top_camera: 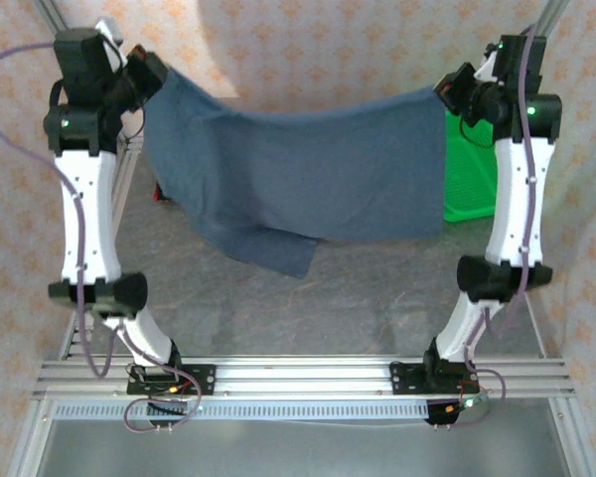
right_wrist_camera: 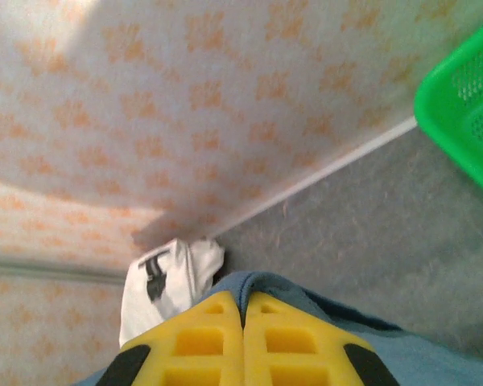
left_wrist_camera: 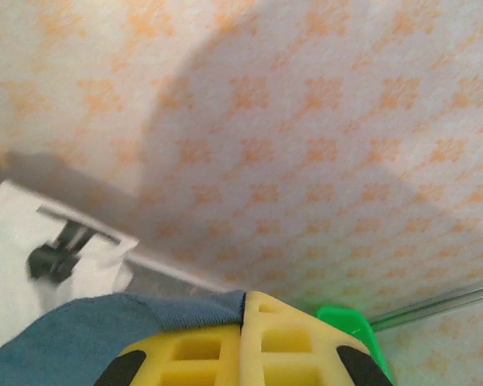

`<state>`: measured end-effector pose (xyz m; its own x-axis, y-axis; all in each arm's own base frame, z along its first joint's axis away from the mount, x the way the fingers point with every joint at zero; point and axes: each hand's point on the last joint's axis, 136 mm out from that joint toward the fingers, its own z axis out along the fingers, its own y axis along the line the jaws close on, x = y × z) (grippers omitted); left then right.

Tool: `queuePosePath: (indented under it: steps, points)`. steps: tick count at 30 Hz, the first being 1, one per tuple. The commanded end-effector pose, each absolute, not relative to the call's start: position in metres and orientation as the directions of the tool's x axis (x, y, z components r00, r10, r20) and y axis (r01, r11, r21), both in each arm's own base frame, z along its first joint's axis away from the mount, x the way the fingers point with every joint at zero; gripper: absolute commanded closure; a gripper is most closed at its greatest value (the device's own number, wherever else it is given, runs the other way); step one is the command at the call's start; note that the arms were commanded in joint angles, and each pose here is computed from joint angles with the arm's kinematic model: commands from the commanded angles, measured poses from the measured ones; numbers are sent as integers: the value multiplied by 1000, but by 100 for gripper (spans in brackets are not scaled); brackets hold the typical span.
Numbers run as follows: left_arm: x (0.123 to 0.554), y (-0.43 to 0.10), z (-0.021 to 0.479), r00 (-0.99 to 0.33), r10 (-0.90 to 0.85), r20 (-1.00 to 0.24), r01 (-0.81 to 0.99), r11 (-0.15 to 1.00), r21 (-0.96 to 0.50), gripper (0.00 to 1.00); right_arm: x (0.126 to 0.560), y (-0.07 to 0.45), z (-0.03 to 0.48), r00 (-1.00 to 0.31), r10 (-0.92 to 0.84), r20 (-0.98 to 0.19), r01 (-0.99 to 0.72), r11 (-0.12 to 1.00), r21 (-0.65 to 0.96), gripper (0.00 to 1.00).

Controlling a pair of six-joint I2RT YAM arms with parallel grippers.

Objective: Fold and stack the t-shirts

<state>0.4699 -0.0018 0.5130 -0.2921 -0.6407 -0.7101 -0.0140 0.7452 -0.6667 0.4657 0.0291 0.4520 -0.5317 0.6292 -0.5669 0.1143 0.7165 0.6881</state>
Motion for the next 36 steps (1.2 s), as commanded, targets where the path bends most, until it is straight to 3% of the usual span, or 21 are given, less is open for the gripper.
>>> queuePosePath:
  steps: [1,7,13,21,27,36]
  points:
    - [485,-13,545,-260,-662,-703,97,707,-701,100,482,13,469,-505,687,-522,72,636,768,100]
    - [510,-11,588,-136,-732,-667,249,627,-738,100,513,-10,523,-393,775,-495,-112,494,862,100]
    - [495,12,620,-39,-749,-662,308,621,-721,100,497,-32,566,-323,807,-495,-211,448,869,100]
    - [445,30,661,54,-717,-695,345,666,-661,100,461,-52,570,-320,786,-528,-183,496,849,100]
    - [399,26,666,88,-619,-780,274,768,-578,100,427,-37,559,-370,726,-580,-156,567,809,100]
    - [317,13,693,173,-531,-830,256,838,-482,100,347,3,567,-428,694,-579,-182,561,807,100]
